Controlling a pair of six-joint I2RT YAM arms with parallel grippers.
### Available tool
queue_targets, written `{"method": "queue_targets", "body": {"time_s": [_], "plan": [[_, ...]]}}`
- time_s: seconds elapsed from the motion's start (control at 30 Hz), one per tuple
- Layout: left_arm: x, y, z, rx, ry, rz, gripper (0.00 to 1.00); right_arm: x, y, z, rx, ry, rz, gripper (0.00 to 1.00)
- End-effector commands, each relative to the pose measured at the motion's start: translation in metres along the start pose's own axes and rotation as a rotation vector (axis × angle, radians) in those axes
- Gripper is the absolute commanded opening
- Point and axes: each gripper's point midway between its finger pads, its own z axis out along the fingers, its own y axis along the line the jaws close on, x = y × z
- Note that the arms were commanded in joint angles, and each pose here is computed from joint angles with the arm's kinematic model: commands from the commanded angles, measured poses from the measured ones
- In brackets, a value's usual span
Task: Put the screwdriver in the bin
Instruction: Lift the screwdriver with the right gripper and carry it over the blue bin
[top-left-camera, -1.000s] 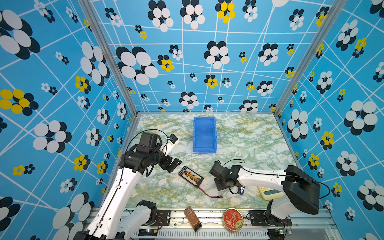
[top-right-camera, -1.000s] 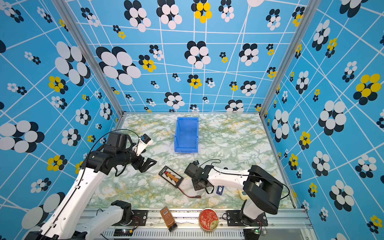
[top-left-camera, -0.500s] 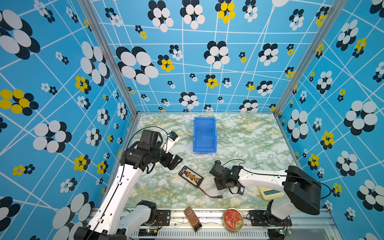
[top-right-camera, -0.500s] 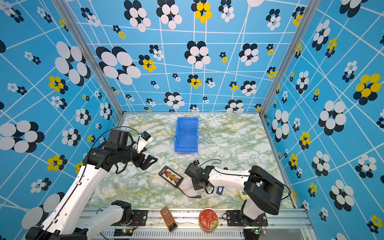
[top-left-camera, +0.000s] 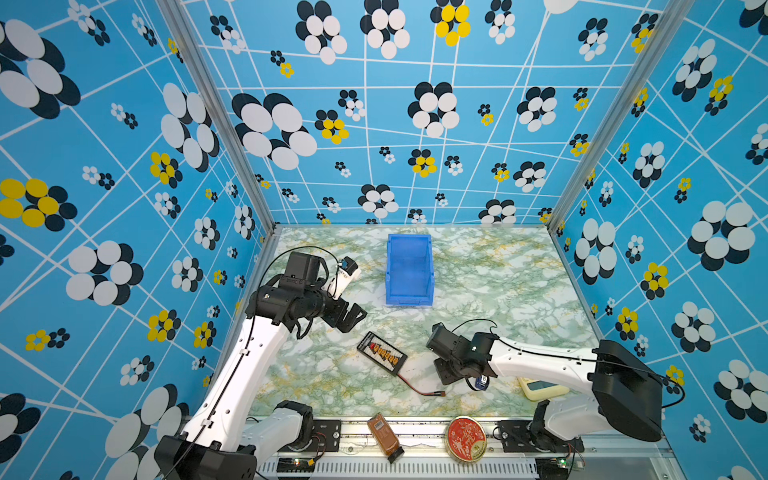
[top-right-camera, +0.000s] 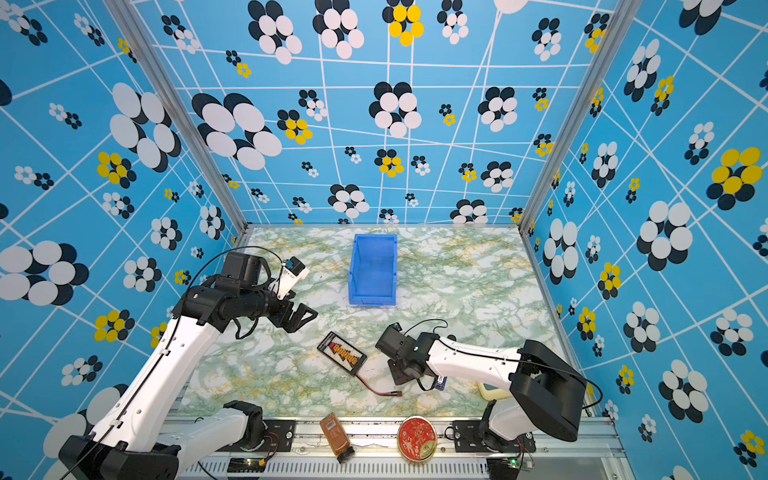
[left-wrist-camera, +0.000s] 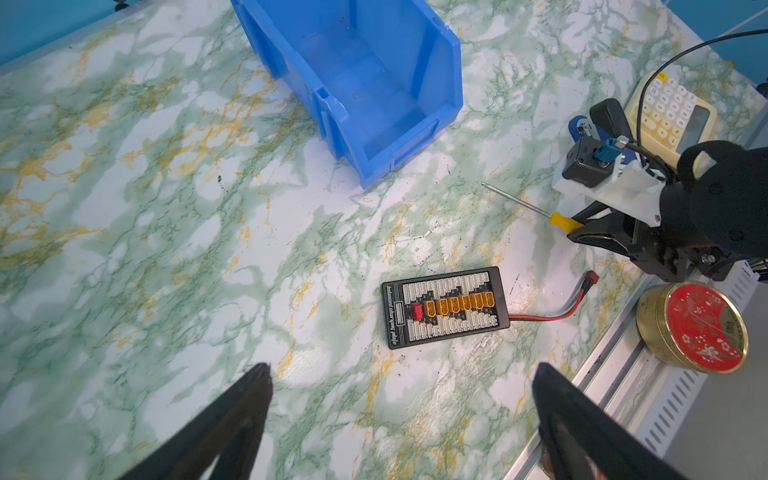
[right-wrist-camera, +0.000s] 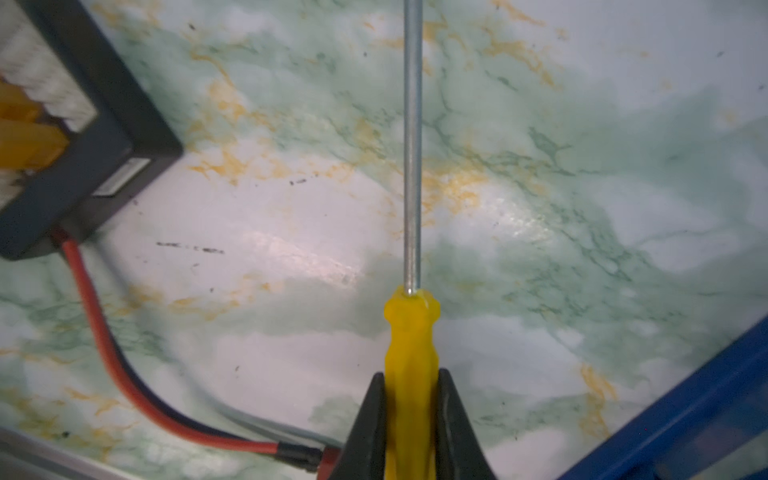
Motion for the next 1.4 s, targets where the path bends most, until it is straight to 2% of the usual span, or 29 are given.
{"method": "queue_targets", "body": {"time_s": [0.0, 0.23, 0.5, 0.73, 0.9, 1.03, 1.07, 1.37], "plan": [[-0.006, -0.003, -0.006, 0.0, -0.01, 0.005, 0.99, -0.005, 0.009, -0.022, -0.05, 0.0, -0.068, 0.11], [-0.009, -0.009, -0.017, 0.003, -0.044, -0.006, 0.99, -0.046, 0.018, -0.054, -0.095, -0.046, -0.055, 0.13], [-0.015, -0.018, -0.029, 0.014, -0.101, 0.002, 0.99, -0.147, 0.006, -0.077, -0.139, -0.148, 0.015, 0.14], [-0.015, -0.021, -0.033, 0.024, -0.129, -0.005, 0.99, -0.236, -0.016, -0.053, -0.066, -0.193, 0.038, 0.15], [-0.016, -0.023, -0.036, 0.025, -0.143, -0.002, 0.99, -0.273, -0.031, -0.022, -0.022, -0.181, 0.078, 0.14], [-0.018, -0.023, -0.038, 0.033, -0.156, -0.012, 0.99, -0.295, -0.035, -0.011, 0.003, -0.194, 0.083, 0.14], [-0.017, -0.023, -0.038, 0.037, -0.156, -0.018, 0.99, -0.294, -0.035, 0.005, 0.011, -0.169, 0.08, 0.14], [-0.021, -0.025, -0.041, 0.066, -0.186, -0.049, 0.99, -0.3, -0.036, 0.041, 0.039, -0.124, 0.07, 0.14]]}}
